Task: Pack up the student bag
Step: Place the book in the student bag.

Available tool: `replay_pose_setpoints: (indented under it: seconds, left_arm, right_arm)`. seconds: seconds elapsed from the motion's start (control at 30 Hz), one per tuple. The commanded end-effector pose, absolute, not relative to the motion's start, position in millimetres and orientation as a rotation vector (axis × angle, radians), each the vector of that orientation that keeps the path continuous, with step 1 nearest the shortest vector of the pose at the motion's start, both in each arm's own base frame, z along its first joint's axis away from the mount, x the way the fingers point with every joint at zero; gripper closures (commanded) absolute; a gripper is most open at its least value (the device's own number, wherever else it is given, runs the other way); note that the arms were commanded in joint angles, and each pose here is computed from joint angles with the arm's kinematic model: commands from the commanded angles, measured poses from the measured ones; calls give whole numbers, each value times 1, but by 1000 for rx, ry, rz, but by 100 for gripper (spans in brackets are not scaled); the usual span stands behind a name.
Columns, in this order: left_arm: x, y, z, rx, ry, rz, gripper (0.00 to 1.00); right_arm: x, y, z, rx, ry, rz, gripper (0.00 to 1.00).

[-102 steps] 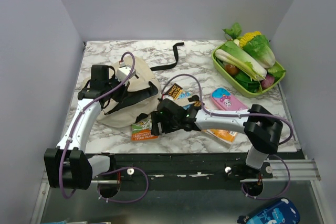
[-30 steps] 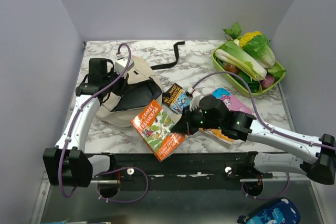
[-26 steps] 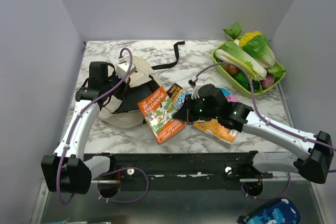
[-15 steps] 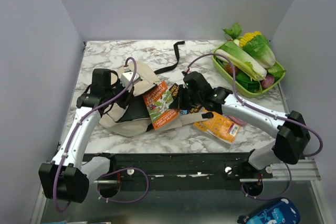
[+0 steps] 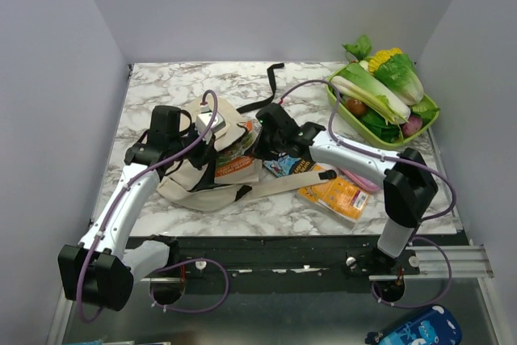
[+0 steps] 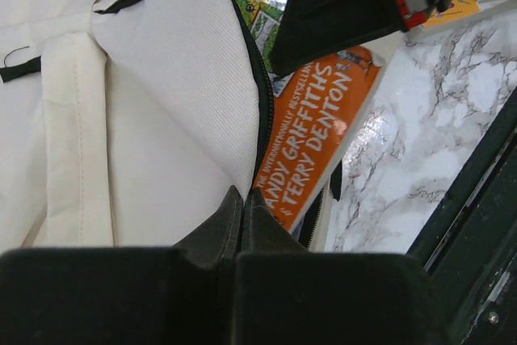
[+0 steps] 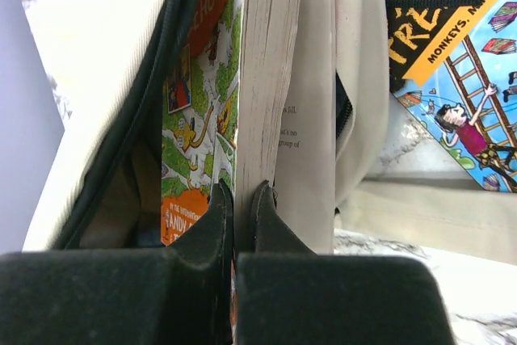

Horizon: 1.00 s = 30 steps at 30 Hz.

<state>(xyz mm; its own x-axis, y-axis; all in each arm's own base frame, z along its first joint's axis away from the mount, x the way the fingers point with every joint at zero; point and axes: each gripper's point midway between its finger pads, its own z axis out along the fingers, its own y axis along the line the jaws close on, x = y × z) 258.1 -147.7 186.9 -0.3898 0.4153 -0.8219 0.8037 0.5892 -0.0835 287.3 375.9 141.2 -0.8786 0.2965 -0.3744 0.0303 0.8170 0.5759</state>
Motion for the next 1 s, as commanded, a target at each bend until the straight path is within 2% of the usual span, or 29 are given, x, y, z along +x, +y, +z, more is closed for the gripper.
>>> replay_pose_setpoints:
  seconds: [0.0,0.23,0.33,0.37,0.43,0.47,0.57,0.67,0.73,0.83,0.87,0.97]
  left_arm:
    - [250,-168,209,1000,1914,-747,100]
    - [245,-169,209,1031,1912,-762,100]
    - [246,-167,210,1042,1912,-748,100]
    - [247,-166,209,1043,1914,-740,100]
    - [248,-164,207,1044,1918,-720,100]
    - [249,-163,206,1046,1917,-717,100]
    - [252,-160,207,1033,1919,-711,100]
    - [254,-159,204,1031,1928,-712,100]
    - [255,-157,202,1025,1937,-709,100]
    - [256,-156,202,1019,1939,-703,100]
    - [257,-156,203,1016,1939,-702,100]
    - [257,-156,207,1009,1938,-703,100]
  right_arm:
    - [317,394,158,466,2380,817,99]
    - [325,455,184,442,2235,1000,99]
    - [316,475,168,336,2297,988,99]
    - [311,477,158,303,2331,968,89]
    - [299,477,144,246,2406,970,62]
    - [290,466,123,223,2467,909,41]
    - [273,447,108,158,2532,873,22]
    - [265,416,98,184,2533,800,21]
    - [267,401,95,195,2519,765,24]
    - [272,405,93,186,2519,769,40]
    - [273,408,89,173,2527,764,51]
    - [276,424,80,135,2560,789,64]
